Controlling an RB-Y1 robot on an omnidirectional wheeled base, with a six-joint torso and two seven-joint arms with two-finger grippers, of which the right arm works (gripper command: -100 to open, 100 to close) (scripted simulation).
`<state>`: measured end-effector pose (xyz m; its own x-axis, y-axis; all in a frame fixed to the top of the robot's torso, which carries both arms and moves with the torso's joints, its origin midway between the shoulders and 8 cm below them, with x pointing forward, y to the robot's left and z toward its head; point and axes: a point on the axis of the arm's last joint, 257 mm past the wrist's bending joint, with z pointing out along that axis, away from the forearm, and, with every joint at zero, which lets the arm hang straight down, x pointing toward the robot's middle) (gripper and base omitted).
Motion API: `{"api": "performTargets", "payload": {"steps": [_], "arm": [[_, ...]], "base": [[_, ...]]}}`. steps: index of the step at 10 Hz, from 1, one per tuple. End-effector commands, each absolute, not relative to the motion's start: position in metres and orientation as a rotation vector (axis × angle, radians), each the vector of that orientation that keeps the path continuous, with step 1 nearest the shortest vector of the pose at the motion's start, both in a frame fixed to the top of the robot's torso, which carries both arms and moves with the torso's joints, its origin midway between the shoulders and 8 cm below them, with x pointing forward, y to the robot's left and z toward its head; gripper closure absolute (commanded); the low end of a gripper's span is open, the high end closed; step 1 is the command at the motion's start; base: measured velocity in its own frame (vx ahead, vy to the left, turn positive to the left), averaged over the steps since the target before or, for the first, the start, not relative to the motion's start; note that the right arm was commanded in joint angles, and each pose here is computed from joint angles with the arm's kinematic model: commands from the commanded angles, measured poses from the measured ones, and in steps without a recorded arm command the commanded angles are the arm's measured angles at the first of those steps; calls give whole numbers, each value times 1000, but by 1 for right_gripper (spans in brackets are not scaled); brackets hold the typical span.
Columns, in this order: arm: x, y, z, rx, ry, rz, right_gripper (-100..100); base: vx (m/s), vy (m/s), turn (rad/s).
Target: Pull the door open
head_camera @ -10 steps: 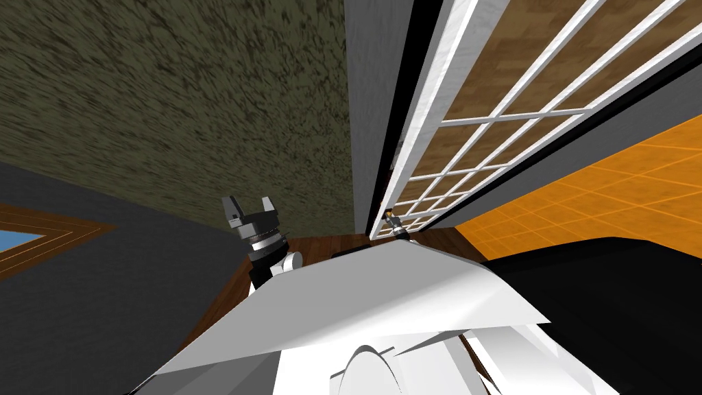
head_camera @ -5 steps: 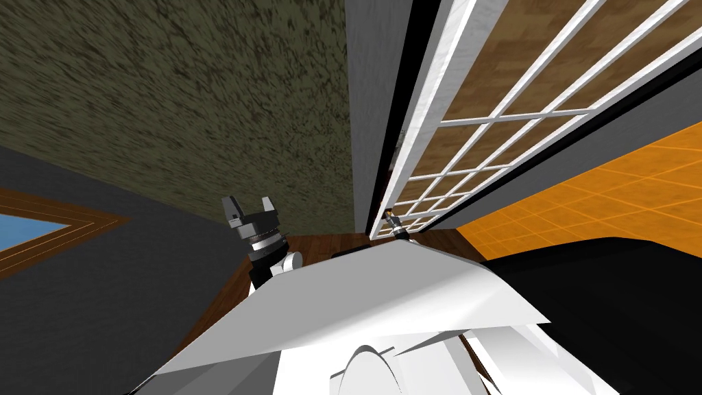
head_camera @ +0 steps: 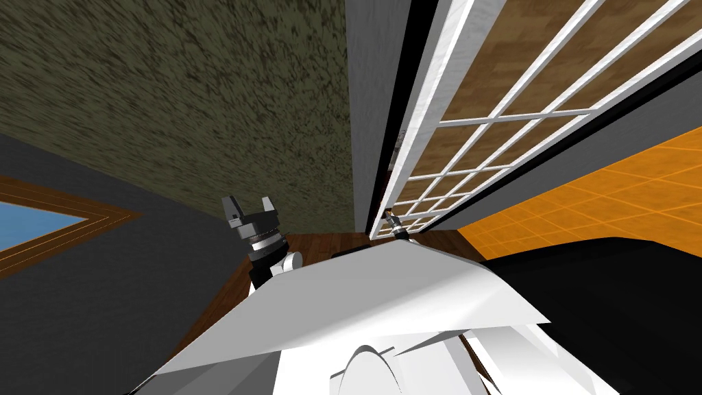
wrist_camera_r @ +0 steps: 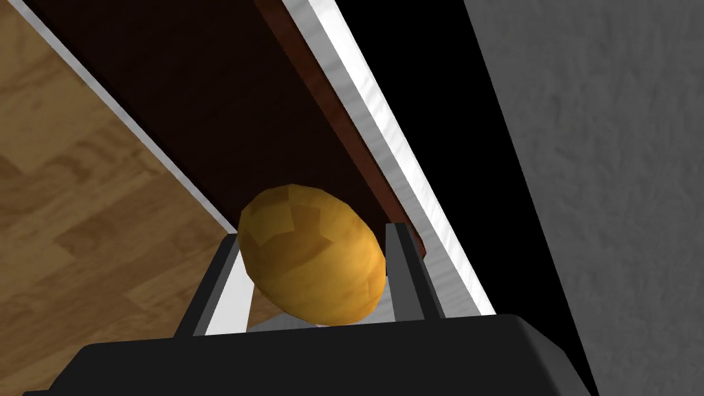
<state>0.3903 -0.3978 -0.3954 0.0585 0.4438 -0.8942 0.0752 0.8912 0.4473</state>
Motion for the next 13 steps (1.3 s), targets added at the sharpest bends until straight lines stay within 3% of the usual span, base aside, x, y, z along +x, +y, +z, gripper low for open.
{"api": "performTargets", "payload": {"steps": [1, 13], "arm": [[391, -395, -395, 476, 1485, 341, 100], [398, -397, -392, 737, 1383, 587, 100]], "base": [[-42, -20, 56], [-36, -14, 42]]}}
